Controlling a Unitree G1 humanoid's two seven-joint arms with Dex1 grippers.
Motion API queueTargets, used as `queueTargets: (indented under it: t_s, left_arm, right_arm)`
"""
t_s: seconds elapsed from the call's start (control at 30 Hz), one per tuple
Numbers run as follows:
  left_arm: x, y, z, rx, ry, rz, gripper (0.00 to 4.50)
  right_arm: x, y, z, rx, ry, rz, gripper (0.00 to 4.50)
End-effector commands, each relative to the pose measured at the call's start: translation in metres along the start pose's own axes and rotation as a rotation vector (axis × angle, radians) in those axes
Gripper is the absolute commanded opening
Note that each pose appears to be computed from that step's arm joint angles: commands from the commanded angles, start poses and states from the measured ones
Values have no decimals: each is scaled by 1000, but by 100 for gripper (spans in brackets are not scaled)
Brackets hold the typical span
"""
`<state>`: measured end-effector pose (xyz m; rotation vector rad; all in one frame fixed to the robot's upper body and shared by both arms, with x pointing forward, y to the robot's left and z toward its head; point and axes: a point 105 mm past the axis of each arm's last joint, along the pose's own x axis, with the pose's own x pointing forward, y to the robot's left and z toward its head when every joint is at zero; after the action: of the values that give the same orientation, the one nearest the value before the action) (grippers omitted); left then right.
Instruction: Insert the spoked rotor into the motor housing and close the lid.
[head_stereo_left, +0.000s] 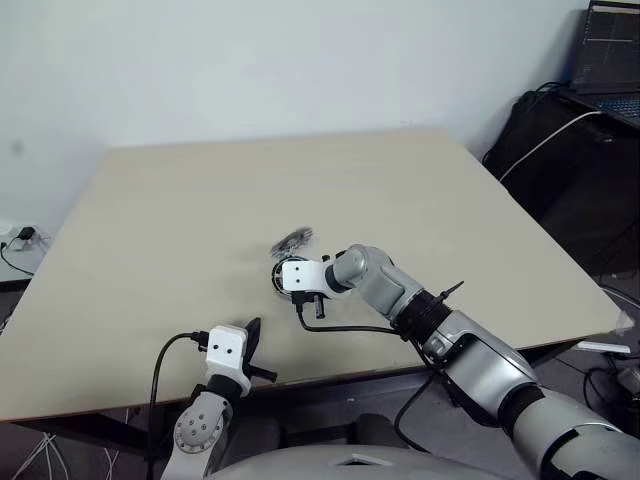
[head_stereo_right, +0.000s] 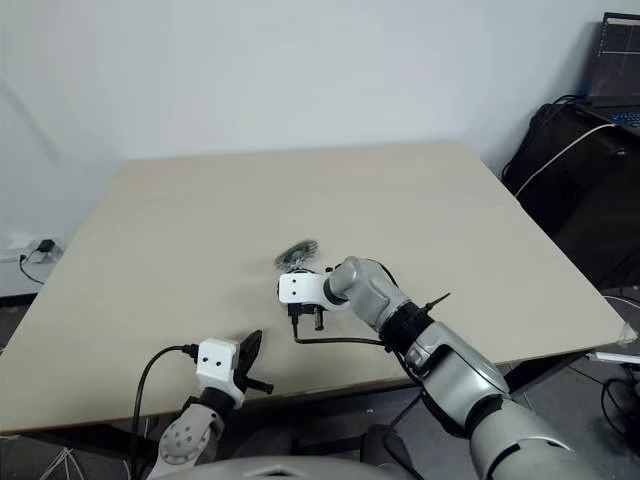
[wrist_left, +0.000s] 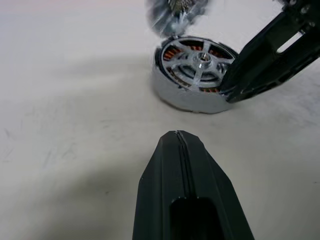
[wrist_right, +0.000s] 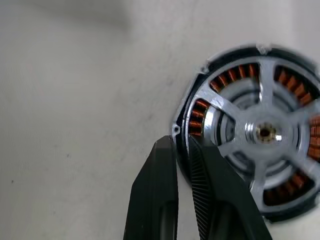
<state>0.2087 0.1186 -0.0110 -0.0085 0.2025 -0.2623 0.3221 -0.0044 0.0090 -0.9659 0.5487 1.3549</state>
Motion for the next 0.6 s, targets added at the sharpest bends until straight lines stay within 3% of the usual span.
queueTargets:
  t_s: [0.03, 0.33, 0.6]
  left_arm:
    - [2, -5, 21, 4, -65, -2, 0]
    - [1, -9, 30, -1, -65, -4, 0]
    - [0, -12, 35, -20, -54, -8, 0]
  right_arm:
    - [-4, -9, 1, -5, 6, -26, 11]
    - [-22, -14, 7, 131, -104, -102, 11]
    - [-65, 33, -13, 320, -147, -141, 11]
